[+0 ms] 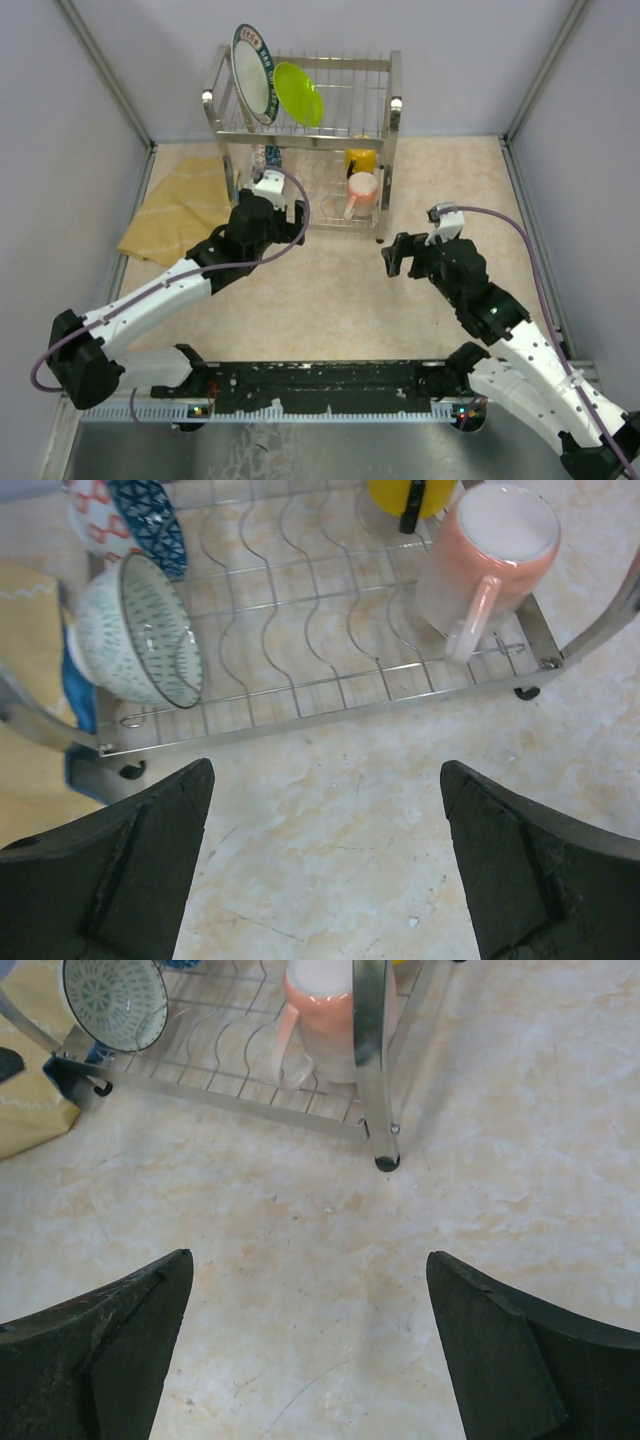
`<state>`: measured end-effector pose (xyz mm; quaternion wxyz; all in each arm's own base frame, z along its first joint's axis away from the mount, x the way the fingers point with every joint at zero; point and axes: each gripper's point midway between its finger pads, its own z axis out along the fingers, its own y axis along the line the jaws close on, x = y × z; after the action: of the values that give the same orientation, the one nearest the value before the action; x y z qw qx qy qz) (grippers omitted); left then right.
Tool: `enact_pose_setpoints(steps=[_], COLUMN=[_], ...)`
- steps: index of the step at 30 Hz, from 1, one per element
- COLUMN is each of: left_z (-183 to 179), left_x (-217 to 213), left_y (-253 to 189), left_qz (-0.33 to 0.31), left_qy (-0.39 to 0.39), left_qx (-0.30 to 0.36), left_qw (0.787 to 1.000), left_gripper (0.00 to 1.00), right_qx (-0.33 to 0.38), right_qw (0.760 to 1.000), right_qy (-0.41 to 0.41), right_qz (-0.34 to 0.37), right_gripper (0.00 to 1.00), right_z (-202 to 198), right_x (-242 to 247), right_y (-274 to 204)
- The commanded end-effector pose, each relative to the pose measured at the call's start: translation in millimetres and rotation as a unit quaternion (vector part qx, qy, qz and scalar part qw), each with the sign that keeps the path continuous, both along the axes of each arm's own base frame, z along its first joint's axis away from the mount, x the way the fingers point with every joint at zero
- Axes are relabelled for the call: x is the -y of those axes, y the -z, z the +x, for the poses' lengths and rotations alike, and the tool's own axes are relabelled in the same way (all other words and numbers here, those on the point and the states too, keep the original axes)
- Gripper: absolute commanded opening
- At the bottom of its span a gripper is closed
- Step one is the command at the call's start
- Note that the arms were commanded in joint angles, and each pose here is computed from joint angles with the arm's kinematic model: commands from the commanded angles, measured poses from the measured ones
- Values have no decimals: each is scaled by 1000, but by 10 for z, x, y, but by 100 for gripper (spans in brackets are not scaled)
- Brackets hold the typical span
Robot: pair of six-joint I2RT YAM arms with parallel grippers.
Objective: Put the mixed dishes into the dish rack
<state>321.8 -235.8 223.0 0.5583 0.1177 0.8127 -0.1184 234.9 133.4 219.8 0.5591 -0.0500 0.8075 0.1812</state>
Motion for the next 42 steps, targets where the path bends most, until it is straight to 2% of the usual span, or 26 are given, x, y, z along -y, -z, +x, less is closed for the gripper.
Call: enact_pose_setpoints(steps=[1, 5, 8, 9, 10, 12, 15, 17, 21, 28, 29, 33, 36, 38, 42], left_z=[-46, -52, -11, -36, -37, -59, -76, -57, -27, 132, 153, 178, 273, 336, 296], left_x=[-377, -724, -806, -944, -1027, -1128, -1402, -1647, -1882, -1951, -1998, -2167, -2165, -2104, -2061], left_y=[-162, -205, -146, -60, -2, 96, 89, 51, 212, 775, 735, 861, 940, 1022, 1109], left_qz=[30, 54, 154, 168, 163, 154, 93, 60, 54, 45, 36, -13, -6, 10, 10], left_qy=[-65, -153, -100, -118, -124, -89, -105, -133, -154, -133, -138, -151, -137, -110, -95], left_qx=[18, 5, 61, 66, 69, 80, 116, 153, 190, 176, 197, 210, 206, 179, 199], left_qw=[997, 987, 981, 977, 976, 981, 983, 977, 968, 974, 970, 966, 969, 978, 975], left_gripper=[100, 100, 100, 100, 100, 100, 100, 100, 100, 100, 100, 100, 100, 100, 100], right_qx=[20, 20, 16, 16, 17, 19, 22, 24, 21, 13, 14, 10, 21, 35, 68], right_qw=[999, 998, 996, 996, 995, 994, 994, 993, 993, 995, 996, 999, 1000, 999, 996], right_qy=[-27, -50, -67, -72, -76, -82, -86, -89, -98, -85, -76, -20, 3, 1, 47], right_qz=[30, 43, 55, 58, 61, 64, 66, 68, 69, 48, 44, 27, 13, -9, -26], right_gripper=[100, 99, 100, 100, 100, 100, 100, 100, 100, 100, 100, 100, 100, 100, 100], right_z=[-5, -41, -70, -81, -89, -106, -133, -150, -172, -153, -139, -54, 17, 51, 187], right_x=[-135, -221, -292, -310, -323, -338, -335, -335, -361, -294, -263, -81, -6, 20, 162], right_y=[-260, -250, -227, -230, -243, -262, -296, -312, -326, -307, -303, -221, -117, -11, 134])
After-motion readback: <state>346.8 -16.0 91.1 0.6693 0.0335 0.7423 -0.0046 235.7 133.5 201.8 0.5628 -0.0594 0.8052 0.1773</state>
